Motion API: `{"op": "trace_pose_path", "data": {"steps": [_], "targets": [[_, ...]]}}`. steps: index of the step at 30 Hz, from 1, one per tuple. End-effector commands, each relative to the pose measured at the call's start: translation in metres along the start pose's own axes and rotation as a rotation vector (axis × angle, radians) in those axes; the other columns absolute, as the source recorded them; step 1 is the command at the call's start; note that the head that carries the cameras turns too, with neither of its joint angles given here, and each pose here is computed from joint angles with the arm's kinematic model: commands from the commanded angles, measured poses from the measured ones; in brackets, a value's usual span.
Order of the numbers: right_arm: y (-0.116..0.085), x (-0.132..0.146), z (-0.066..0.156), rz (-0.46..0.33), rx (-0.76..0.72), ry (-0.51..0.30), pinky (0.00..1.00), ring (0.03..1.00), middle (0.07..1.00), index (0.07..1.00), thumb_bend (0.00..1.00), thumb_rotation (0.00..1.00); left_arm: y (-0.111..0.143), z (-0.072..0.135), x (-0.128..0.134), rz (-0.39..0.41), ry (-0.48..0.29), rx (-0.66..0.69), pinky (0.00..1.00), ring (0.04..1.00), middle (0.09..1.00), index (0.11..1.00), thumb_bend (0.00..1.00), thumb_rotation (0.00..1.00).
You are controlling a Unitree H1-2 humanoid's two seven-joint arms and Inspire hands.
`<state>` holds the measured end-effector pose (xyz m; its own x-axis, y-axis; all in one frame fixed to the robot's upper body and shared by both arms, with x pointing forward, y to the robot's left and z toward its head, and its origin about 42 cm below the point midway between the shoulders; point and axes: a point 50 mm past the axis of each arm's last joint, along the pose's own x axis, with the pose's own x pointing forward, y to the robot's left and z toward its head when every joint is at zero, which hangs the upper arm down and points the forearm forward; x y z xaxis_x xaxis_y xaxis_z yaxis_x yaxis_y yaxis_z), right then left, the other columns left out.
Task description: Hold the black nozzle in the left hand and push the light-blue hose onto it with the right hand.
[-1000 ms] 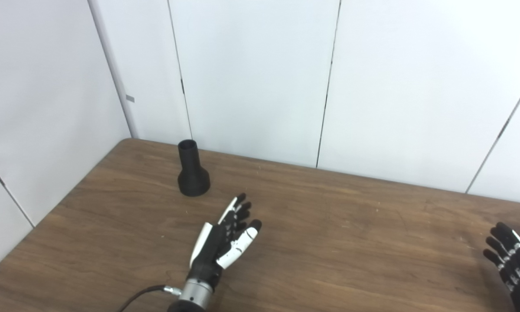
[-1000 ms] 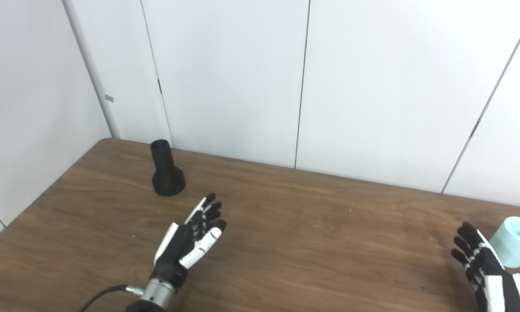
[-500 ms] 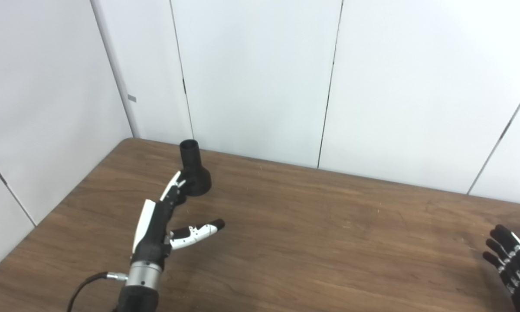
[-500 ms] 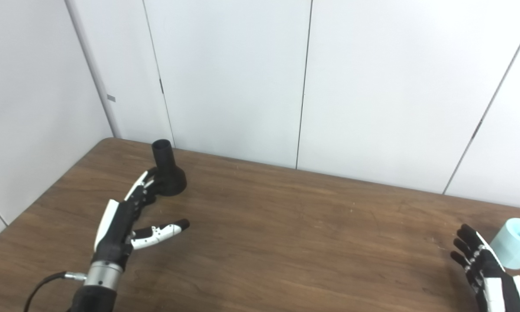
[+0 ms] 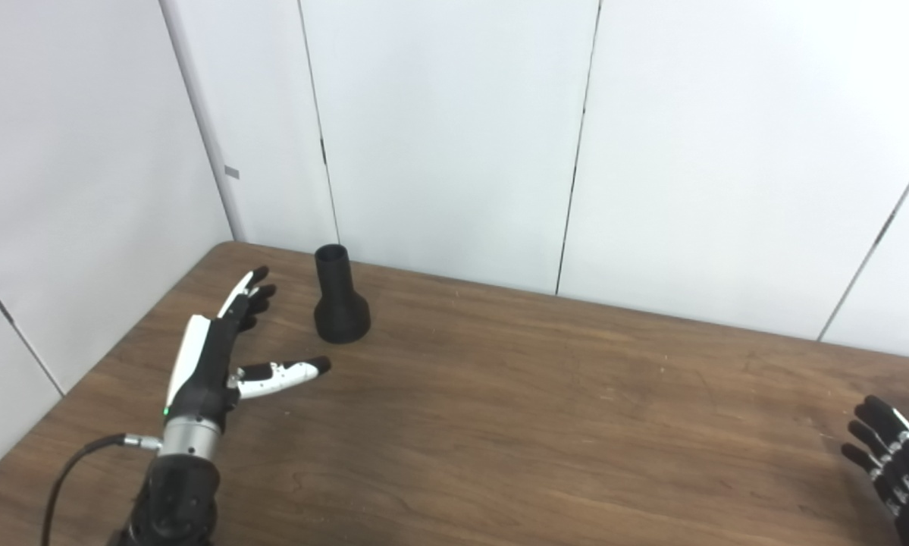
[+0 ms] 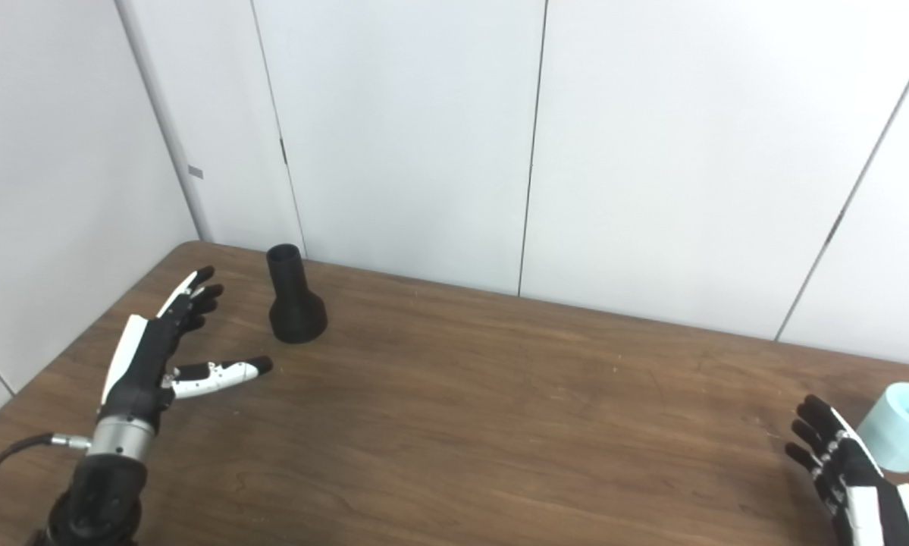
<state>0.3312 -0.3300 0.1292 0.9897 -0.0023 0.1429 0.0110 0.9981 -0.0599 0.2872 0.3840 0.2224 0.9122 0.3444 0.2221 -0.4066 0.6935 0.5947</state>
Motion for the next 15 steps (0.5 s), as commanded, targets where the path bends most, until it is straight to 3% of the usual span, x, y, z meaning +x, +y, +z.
{"op": "trace_pose_path", "data": {"steps": [1, 6, 15], "targets": [[-0.002, -0.011, -0.012, -0.005, 0.007, 0.042, 0.85, 0.911, 0.912, 0.892, 0.68, 0.96, 0.01, 0.021, 0.019, 0.042, -0.086, 0.056, 0.87, 0.911, 0.871, 0.874, 0.87, 0.1], [-0.004, -0.01, -0.012, -0.008, 0.005, 0.045, 0.85, 0.91, 0.911, 0.892, 0.69, 0.96, 0.007, 0.021, 0.037, 0.041, -0.061, 0.159, 0.83, 0.912, 0.876, 0.862, 0.91, 0.16], [-0.005, -0.011, -0.012, 0.001, 0.007, 0.044, 0.85, 0.913, 0.91, 0.891, 0.68, 0.96, -0.015, 0.003, 0.09, -0.038, -0.031, 0.237, 0.99, 0.933, 0.9, 0.873, 0.94, 0.25]]}}
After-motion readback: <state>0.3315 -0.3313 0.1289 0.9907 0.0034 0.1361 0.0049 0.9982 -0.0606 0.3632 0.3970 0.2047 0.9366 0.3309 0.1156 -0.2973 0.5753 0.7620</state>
